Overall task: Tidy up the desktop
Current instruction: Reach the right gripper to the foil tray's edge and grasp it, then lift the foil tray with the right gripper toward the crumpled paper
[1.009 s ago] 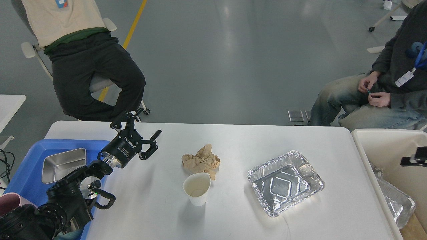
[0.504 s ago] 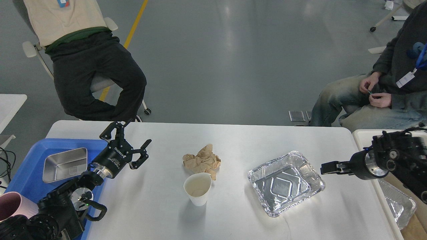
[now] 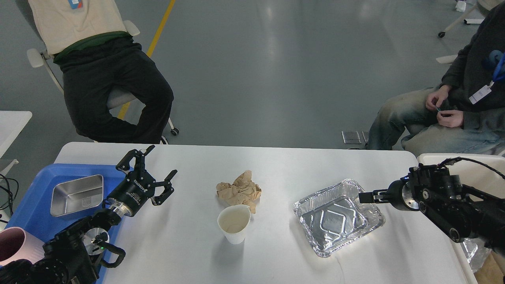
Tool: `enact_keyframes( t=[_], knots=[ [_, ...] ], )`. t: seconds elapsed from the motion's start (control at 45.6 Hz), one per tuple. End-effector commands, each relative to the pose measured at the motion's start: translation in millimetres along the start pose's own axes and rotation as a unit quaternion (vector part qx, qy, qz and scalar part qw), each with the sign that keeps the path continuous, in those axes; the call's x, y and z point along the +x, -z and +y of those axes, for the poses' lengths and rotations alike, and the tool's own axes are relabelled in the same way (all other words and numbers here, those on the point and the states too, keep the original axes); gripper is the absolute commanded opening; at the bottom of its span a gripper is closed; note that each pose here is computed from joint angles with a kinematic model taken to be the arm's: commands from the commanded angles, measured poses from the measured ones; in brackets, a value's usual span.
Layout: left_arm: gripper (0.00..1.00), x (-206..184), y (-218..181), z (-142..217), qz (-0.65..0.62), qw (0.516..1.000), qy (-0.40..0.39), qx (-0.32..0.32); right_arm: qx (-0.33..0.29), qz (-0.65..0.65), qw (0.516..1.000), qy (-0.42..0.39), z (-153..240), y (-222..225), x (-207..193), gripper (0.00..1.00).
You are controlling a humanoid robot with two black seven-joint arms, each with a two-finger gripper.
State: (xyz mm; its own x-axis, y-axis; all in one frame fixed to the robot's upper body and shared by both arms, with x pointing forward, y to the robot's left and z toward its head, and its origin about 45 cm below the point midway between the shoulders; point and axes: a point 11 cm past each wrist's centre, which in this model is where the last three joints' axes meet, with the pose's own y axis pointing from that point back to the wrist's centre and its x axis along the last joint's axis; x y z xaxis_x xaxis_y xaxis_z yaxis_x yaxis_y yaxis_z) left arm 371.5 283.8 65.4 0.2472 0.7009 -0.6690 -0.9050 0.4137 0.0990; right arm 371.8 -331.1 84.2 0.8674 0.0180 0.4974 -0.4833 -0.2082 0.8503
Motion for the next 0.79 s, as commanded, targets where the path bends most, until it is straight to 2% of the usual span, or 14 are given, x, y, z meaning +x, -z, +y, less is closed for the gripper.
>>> enact_keyframes(
  t=[0.0,0.088,0.197,0.263,0.438,0.57,0.767],
  knots=[
    [0.97,0.5,0.2,0.9,0.0,1.0,-0.001,-0.002,0.004,-0.002,1.0,-0.005,-5.7,5.0,-2.4,0.95],
    [0.97,2.3,1.6,3.4,0.001,1.0,-0.004,-0.003,0.006,-0.004,1.0,-0.004,-7.4,5.3,-3.7,0.8],
    [0.97,3.2,1.8,4.5,0.002,1.0,-0.005,-0.004,0.016,-0.005,1.0,-0.001,-7.9,6.0,-5.9,0.45],
    [0.97,3.5,1.9,4.8,0.001,1.0,-0.005,-0.004,0.015,-0.001,1.0,0.005,-9.0,4.9,-10.5,0.32],
    [0.97,5.4,4.1,7.5,0.004,1.0,-0.008,-0.004,0.021,0.002,1.0,0.01,-8.9,5.3,-13.3,0.18],
    [0.97,6.4,5.8,9.2,0.005,1.0,-0.01,-0.002,0.024,0.0,1.0,0.013,-9.3,6.6,-15.2,0.0],
    [0.97,7.7,4.4,10.4,0.004,1.0,-0.012,-0.006,0.031,0.002,0.999,0.015,-9.6,12.2,-13.9,0.0]
  ],
)
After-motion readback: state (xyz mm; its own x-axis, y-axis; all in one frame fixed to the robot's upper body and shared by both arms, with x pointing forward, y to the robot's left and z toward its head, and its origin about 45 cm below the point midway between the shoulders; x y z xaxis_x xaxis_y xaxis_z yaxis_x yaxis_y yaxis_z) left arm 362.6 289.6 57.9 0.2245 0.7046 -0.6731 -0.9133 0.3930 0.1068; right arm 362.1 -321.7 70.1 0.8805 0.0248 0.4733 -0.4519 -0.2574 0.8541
